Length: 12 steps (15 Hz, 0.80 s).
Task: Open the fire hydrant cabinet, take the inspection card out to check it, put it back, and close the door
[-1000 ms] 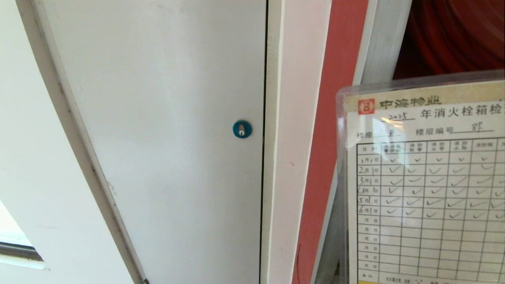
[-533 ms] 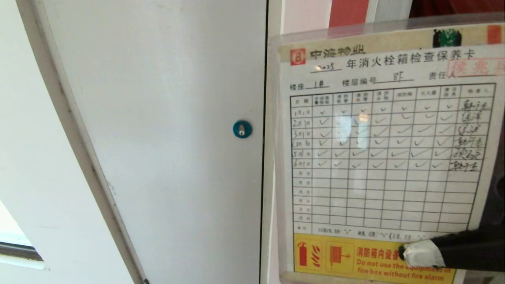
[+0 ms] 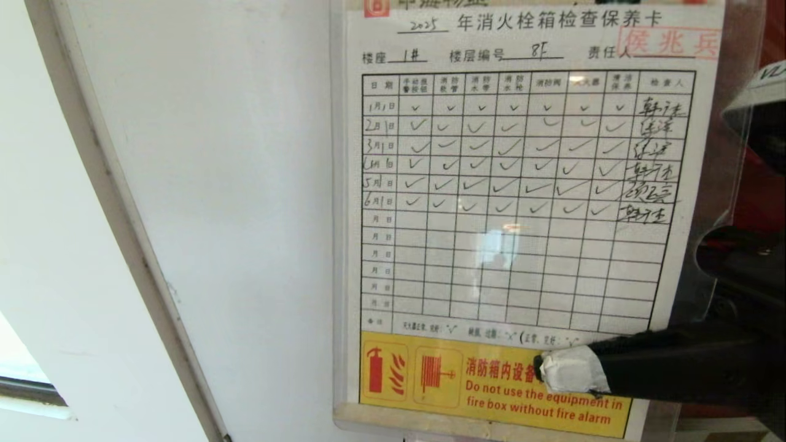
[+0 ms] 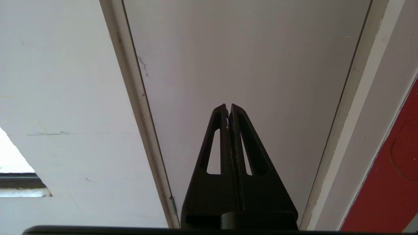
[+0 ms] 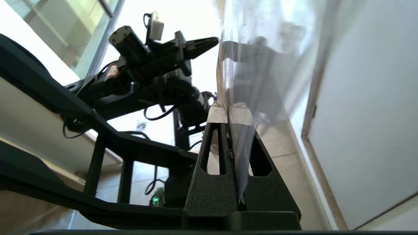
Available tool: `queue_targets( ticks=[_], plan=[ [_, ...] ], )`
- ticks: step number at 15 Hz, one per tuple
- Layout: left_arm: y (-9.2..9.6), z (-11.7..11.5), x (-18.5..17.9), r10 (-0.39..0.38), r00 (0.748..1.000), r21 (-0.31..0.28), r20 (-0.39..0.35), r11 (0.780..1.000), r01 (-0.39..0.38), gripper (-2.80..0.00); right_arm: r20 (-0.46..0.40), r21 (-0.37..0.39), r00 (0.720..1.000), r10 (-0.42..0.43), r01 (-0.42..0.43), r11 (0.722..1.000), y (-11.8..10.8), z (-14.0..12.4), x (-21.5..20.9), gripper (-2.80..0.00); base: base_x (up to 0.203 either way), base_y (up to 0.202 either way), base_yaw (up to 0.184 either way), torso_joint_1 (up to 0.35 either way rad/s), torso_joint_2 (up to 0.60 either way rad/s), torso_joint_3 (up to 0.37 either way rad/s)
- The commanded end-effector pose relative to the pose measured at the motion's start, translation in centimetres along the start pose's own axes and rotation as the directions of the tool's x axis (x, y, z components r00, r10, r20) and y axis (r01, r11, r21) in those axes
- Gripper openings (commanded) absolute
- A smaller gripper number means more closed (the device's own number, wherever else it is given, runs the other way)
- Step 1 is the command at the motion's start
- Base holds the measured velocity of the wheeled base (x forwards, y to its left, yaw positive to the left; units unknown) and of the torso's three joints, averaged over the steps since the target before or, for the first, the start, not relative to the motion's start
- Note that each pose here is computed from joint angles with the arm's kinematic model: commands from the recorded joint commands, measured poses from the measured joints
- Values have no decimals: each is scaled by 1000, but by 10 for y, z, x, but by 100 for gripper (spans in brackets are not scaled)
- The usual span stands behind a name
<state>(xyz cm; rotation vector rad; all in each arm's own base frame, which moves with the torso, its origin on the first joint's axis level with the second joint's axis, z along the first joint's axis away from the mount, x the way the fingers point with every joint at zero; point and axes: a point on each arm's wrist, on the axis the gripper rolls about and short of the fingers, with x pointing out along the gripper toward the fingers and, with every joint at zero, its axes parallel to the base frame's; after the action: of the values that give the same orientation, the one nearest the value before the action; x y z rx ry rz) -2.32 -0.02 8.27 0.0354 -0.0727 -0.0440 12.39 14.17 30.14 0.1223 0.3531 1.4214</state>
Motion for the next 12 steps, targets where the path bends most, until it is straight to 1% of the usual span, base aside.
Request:
queue_targets(
  ticks=[1, 3, 6, 9, 12],
  plan=[
    [0, -8, 2, -2, 1000, -1, -27, 1000, 2, -280, -22, 10, 999, 26, -26, 1000, 2, -4, 5, -280, 0, 0, 0, 0, 0, 0],
    [0, -8, 2, -2, 1000, -1, -27, 1000, 2, -280, -27, 15, 999, 31, -31, 999, 2, -6, 6, -280, 0, 0, 0, 0, 0, 0],
    [0, -8, 2, -2, 1000, -1, -30, 1000, 2, -280, -30, 62, 999, 36, -35, 997, 2, -7, 6, -280, 0, 0, 0, 0, 0, 0],
    [0, -8, 2, -2, 1000, -1, -27, 1000, 2, -280, -39, 72, 998, 45, -42, 997, 1, -11, 6, -280, 0, 0, 0, 0, 0, 0],
    [0, -8, 2, -2, 1000, -1, -27, 1000, 2, -280, -55, 82, 996, 75, -70, 994, 1, -14, 7, -280, 0, 0, 0, 0, 0, 0]
  ],
)
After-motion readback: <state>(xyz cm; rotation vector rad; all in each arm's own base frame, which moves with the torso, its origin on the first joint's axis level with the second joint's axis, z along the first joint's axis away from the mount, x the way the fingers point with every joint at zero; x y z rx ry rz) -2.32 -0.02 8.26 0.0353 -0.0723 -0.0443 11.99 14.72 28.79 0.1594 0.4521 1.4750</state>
